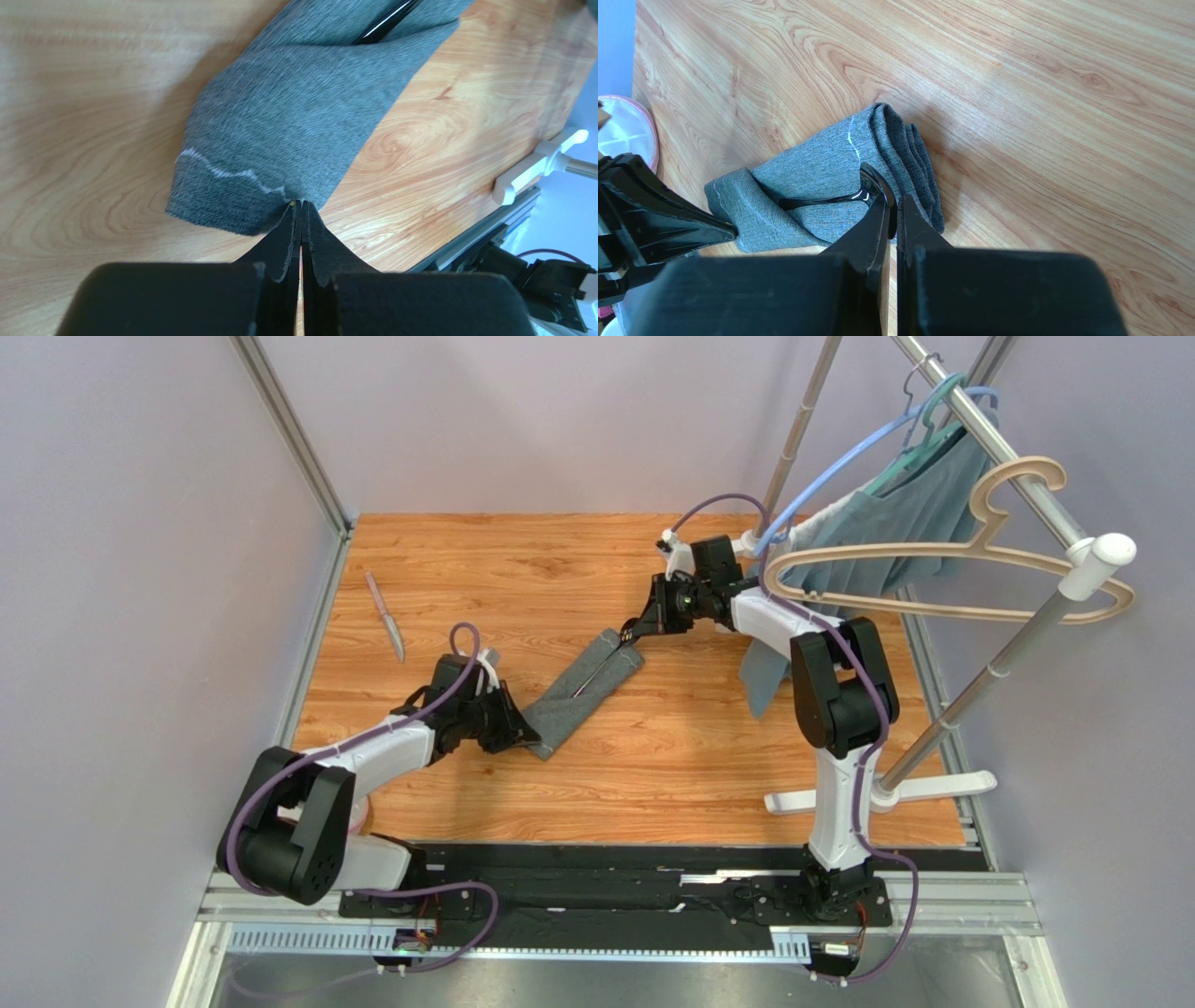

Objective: Fold the napkin into a case and place the utensils inside
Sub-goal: Insert the spoon into the folded napkin.

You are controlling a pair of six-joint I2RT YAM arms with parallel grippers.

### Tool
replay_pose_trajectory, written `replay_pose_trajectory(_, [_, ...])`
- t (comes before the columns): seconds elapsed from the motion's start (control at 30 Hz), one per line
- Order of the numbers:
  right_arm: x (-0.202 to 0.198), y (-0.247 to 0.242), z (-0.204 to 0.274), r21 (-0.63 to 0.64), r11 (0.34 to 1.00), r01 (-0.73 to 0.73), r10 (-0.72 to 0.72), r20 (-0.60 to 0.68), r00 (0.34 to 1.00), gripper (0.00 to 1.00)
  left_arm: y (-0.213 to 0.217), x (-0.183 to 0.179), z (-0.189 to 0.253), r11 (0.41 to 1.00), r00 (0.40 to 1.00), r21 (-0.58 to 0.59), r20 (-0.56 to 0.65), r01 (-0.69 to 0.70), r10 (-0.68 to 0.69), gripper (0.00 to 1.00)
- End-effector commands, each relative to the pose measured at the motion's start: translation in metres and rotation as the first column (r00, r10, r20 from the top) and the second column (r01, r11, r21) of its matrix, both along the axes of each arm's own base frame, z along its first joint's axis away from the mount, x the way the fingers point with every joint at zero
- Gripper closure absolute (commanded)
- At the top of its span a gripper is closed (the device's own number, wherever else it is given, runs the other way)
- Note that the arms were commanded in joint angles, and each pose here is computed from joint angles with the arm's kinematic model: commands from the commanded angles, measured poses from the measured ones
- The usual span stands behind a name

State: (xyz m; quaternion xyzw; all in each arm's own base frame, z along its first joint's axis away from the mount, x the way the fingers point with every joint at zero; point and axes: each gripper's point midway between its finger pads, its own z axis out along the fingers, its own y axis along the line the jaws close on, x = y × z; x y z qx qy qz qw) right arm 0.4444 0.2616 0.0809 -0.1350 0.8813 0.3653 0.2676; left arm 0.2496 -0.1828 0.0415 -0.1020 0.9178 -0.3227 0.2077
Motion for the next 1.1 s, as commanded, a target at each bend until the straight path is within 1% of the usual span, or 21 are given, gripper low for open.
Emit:
replay_pose_trajectory(0.0, [0.003, -0.002, 0.027, -0.005, 0.999, -0.049, 0.049, 0.125, 0.991, 1.0, 0.003, 0.003, 0.0, 1.0, 0.999, 0.0, 0.035, -0.022, 0.022, 1.0])
replay_pose_trajectory(0.03, [0.002, -0.001, 0.028, 0.002, 0.998, -0.056, 0.055, 0.127, 0.99, 1.0, 0.002, 0.007, 0.002, 1.0, 0.998, -0.005, 0.058, -0.023, 0.023, 1.0])
replay_pose_trajectory(0.23, [-0.013, 0.014, 0.02, 0.008, 0.994, -0.112, 0.111, 0.11, 0.988, 1.0, 0.002, 0.003, -0.009, 1.0, 0.999, -0.008, 0.041, -0.029, 0.029, 1.0])
replay_pose_trajectory(0.47, [-0.03, 0.031, 0.016, 0.102, 0.983, -0.153, 0.148, 0.054, 0.988, 1.0, 0.003, -0.002, -0.013, 0.999, 0.999, 0.0, 0.038, -0.032, 0.032, 1.0])
replay_pose_trajectory(0.67, [-0.044, 0.043, 0.009, 0.115, 0.976, -0.182, 0.18, 0.032, 0.983, 1.0, 0.001, -0.003, -0.012, 1.0, 0.999, -0.005, 0.042, -0.029, 0.029, 1.0])
replay_pose_trajectory(0.83, [-0.05, 0.053, 0.004, 0.116, 0.98, -0.162, 0.165, -0.015, 0.986, 1.0, -0.001, -0.003, -0.011, 1.0, 0.999, -0.008, 0.044, -0.029, 0.029, 1.0])
replay_pose_trajectory(1.0, [-0.052, 0.058, 0.0, 0.124, 0.989, -0.078, 0.09, -0.096, 0.991, 1.0, -0.001, -0.004, -0.009, 1.0, 0.999, -0.009, 0.046, -0.028, 0.028, 1.0])
replay_pose_trajectory(1.07, [-0.053, 0.06, -0.001, 0.123, 0.991, -0.056, 0.07, -0.108, 0.992, 1.0, -0.001, -0.004, -0.009, 1.0, 0.999, -0.008, 0.046, -0.028, 0.028, 1.0])
